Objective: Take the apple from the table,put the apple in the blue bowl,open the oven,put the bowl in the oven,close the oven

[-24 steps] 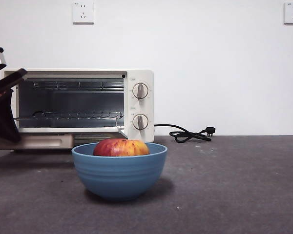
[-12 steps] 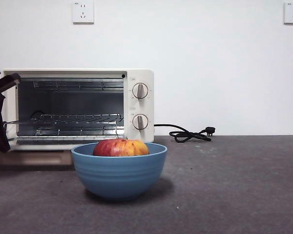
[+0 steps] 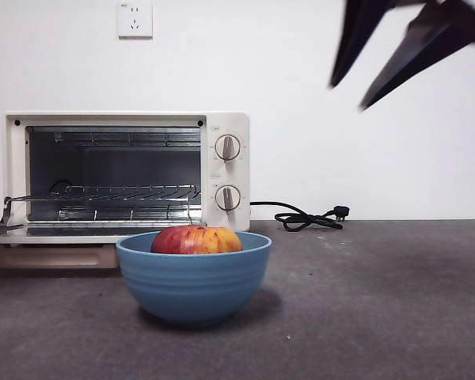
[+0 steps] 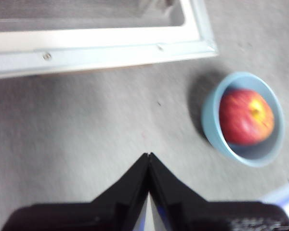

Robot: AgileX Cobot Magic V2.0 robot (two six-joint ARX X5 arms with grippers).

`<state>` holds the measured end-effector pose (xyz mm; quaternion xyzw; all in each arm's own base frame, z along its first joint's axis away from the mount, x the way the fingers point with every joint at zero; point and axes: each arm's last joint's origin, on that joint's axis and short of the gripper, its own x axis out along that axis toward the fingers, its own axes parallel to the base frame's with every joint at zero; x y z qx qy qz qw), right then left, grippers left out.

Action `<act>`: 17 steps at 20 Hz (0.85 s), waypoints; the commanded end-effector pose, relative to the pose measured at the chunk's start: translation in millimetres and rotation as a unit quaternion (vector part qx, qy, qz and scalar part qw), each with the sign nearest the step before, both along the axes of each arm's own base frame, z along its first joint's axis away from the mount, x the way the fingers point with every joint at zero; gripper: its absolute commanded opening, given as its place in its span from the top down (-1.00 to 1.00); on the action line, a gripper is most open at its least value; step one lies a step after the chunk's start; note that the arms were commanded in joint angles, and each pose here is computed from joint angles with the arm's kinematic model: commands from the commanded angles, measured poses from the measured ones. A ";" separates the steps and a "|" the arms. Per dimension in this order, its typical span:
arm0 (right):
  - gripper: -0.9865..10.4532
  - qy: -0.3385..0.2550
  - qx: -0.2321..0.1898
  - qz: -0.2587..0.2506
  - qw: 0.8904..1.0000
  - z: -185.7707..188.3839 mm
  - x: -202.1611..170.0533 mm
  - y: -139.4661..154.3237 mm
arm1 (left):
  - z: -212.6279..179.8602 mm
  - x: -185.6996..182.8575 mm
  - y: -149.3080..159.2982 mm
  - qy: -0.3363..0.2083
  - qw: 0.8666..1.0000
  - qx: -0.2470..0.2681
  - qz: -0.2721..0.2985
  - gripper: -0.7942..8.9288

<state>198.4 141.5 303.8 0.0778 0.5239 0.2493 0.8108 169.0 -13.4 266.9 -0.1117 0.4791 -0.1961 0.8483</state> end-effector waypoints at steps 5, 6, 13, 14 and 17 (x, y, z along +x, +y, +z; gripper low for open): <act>0.53 0.060 -0.031 -0.020 0.997 -49.1 26.4 40.4 | 16.0 -40.7 -2.1 -0.026 0.999 0.004 -0.019 0.85; 0.53 0.068 -0.034 -0.022 0.997 -56.0 29.4 45.5 | 17.5 -44.7 -2.0 -0.031 0.999 0.004 -0.018 0.85; 0.53 0.107 -0.051 -0.020 0.993 -93.2 39.6 69.3 | 19.8 -53.2 -1.8 -0.035 0.999 0.004 -0.018 0.85; 0.53 0.110 -0.050 -0.022 0.992 -96.8 41.2 71.3 | 19.7 -53.1 -1.8 -0.035 0.999 0.004 -0.018 0.85; 0.54 0.105 -0.049 -0.029 0.993 -102.0 42.7 77.2 | 19.7 -53.0 -1.8 -0.036 0.999 0.004 -0.018 0.85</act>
